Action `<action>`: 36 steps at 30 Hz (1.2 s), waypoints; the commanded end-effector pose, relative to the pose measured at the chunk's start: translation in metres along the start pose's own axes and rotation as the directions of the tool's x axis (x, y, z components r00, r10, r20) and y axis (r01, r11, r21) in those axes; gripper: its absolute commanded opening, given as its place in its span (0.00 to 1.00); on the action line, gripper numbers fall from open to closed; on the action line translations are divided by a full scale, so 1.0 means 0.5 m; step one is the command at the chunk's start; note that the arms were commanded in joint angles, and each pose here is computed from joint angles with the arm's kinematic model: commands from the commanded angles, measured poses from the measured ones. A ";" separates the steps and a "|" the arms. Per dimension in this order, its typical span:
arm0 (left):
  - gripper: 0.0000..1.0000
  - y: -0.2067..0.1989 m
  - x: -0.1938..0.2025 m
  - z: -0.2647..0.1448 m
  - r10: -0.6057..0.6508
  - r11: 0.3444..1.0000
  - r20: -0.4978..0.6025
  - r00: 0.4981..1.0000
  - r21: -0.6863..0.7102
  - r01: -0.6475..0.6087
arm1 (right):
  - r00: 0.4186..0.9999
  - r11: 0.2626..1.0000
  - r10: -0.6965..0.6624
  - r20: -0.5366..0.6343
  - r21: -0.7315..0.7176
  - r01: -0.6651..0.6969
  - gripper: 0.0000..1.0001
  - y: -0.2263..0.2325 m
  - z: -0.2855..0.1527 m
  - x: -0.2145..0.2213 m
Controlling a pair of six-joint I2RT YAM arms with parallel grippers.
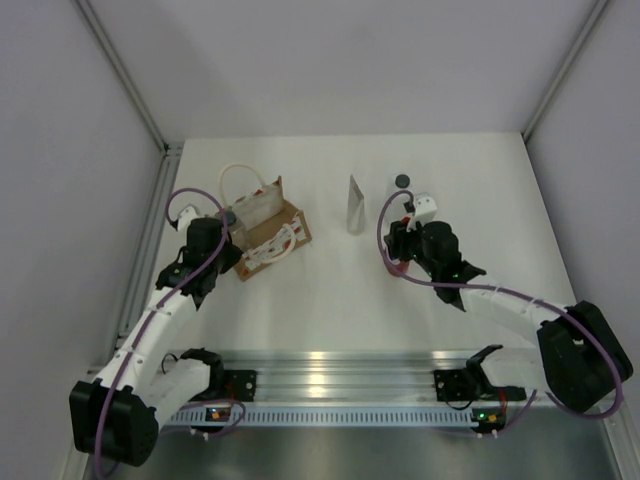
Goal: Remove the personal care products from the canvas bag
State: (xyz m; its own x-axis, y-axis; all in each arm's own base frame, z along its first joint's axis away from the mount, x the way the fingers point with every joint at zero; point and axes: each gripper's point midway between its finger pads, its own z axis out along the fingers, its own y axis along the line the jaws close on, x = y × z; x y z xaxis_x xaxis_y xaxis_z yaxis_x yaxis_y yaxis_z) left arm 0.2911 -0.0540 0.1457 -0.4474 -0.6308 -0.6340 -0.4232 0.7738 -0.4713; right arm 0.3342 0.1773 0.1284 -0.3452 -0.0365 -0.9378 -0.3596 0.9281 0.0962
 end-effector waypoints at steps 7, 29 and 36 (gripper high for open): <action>0.00 -0.018 -0.008 -0.005 0.000 0.999 0.002 1.000 0.033 0.000 | 0.969 0.999 0.039 0.243 -0.033 -0.032 0.81 0.020 -0.014 -0.177; 0.00 -0.019 -0.016 -0.018 -0.072 0.996 0.028 0.997 0.044 0.071 | 0.957 0.848 0.172 0.234 -0.529 -0.023 0.73 0.324 -0.107 -0.364; 0.00 -0.011 -0.016 -0.018 -0.120 0.992 0.045 0.992 0.032 0.119 | 0.990 0.774 -0.019 0.140 -0.624 0.104 0.72 0.579 0.005 -0.346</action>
State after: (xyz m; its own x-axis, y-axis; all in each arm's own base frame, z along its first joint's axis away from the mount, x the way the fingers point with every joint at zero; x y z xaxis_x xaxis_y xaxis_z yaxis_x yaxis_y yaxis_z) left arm 0.2869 -0.0534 0.1478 -0.4131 -0.6798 -0.6060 -0.4543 0.7306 -0.5098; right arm 0.2983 0.4135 0.3192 -0.2194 0.0818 -0.9722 -0.8176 0.5282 0.2290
